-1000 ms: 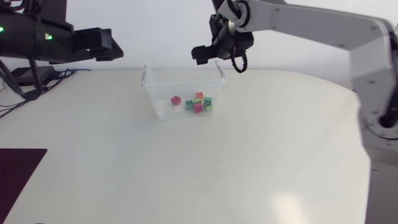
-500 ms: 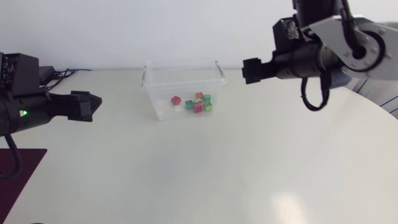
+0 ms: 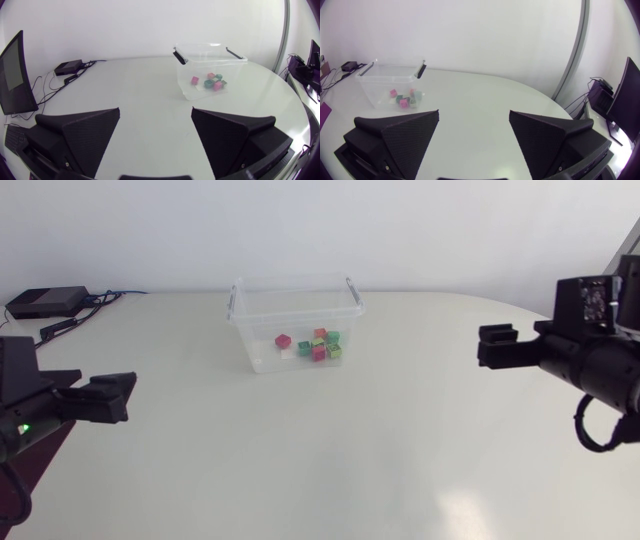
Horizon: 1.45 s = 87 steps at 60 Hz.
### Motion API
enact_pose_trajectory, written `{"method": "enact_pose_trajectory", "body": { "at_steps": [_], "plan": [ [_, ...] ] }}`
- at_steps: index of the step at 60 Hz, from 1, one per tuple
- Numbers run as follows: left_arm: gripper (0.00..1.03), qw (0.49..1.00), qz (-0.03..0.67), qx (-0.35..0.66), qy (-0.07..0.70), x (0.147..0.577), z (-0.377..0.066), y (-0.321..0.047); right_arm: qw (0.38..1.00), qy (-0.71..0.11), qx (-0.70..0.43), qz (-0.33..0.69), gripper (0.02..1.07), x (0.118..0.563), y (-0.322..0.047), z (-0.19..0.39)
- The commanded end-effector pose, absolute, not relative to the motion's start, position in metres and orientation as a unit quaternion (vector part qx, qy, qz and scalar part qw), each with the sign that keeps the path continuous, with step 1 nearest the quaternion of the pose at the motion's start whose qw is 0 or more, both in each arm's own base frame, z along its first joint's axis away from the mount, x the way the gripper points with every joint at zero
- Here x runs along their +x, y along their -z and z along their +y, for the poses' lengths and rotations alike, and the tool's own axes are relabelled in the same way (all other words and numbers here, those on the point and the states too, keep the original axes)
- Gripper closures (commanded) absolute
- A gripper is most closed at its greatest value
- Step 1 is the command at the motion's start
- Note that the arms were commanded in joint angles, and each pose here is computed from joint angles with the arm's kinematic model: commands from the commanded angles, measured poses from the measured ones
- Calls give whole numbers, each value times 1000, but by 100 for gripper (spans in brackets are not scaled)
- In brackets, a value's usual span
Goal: Place the duplo bricks in the container
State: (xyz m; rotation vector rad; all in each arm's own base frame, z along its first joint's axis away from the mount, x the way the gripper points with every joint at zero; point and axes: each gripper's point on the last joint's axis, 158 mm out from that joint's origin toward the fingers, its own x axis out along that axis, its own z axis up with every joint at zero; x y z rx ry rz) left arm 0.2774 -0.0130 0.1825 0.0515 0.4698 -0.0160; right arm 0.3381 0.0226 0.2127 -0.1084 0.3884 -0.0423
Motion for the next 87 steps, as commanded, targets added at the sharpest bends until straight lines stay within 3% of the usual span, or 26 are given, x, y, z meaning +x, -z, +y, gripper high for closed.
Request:
{"method": "enact_pose_trajectory", "body": {
  "at_steps": [1, 18, 76, 87],
  "plan": [
    [3, 974, 224, 38, -2, 272, -5, -175, 980, 42, -67, 181, 6, 326, -208, 7],
    [3, 984, 166, 49, -34, 260, 14, -170, 986, 101, -70, 113, 6, 287, -209, -34],
    [4, 999, 31, 0, 8, 254, -3, -150, 1000, 5, 0, 29, 6, 254, -149, -2],
    [4, 999, 30, 0, 8, 254, -3, -150, 1000, 5, 0, 28, 6, 254, -149, -2]
  ]
}}
